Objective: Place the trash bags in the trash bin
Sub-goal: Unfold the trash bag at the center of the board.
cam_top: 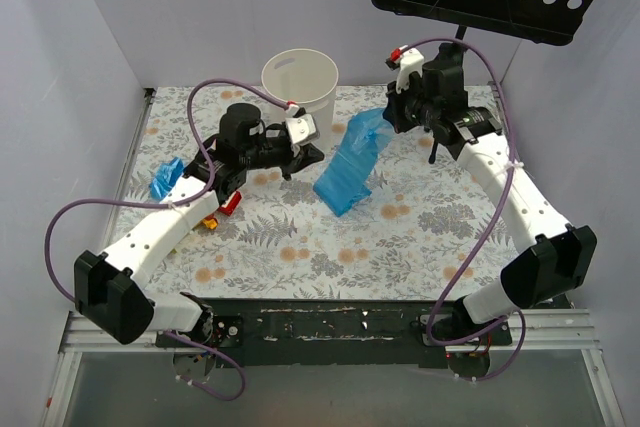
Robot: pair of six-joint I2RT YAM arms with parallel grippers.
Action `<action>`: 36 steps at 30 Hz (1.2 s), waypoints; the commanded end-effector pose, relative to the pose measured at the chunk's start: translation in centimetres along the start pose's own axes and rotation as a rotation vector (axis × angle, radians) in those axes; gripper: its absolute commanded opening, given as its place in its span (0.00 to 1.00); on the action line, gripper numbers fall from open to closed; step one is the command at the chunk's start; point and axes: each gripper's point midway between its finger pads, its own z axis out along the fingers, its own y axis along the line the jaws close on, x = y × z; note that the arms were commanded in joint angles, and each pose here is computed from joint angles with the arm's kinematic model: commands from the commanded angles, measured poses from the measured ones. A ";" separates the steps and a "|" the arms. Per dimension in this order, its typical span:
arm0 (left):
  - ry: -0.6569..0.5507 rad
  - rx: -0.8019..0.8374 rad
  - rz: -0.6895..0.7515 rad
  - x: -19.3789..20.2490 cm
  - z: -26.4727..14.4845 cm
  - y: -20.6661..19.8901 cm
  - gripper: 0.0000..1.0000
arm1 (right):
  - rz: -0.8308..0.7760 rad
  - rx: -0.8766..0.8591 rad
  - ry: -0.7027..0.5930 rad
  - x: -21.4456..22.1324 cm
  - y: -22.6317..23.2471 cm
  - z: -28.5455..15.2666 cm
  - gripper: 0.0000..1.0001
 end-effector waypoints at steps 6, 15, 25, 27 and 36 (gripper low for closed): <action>-0.129 -0.082 -0.177 -5.1 -0.4 1.2 0.70 | -0.059 -0.066 -0.104 -2.7 1.6 -3.8 0.01; -0.230 -0.181 -0.401 -8.5 4.9 3.5 0.76 | -0.034 -0.073 -0.125 -4.1 1.9 -3.5 0.01; -0.127 -0.340 -0.459 -4.3 7.5 6.8 0.60 | -0.026 -0.105 -0.143 -4.7 2.8 -3.9 0.01; -0.116 -0.347 -0.461 -3.7 7.7 7.0 0.53 | -0.021 -0.113 -0.143 -4.6 3.0 -3.9 0.01; -0.081 -0.233 -0.468 -2.7 8.9 5.0 0.00 | 0.001 -0.137 -0.098 -2.7 3.5 -3.4 0.01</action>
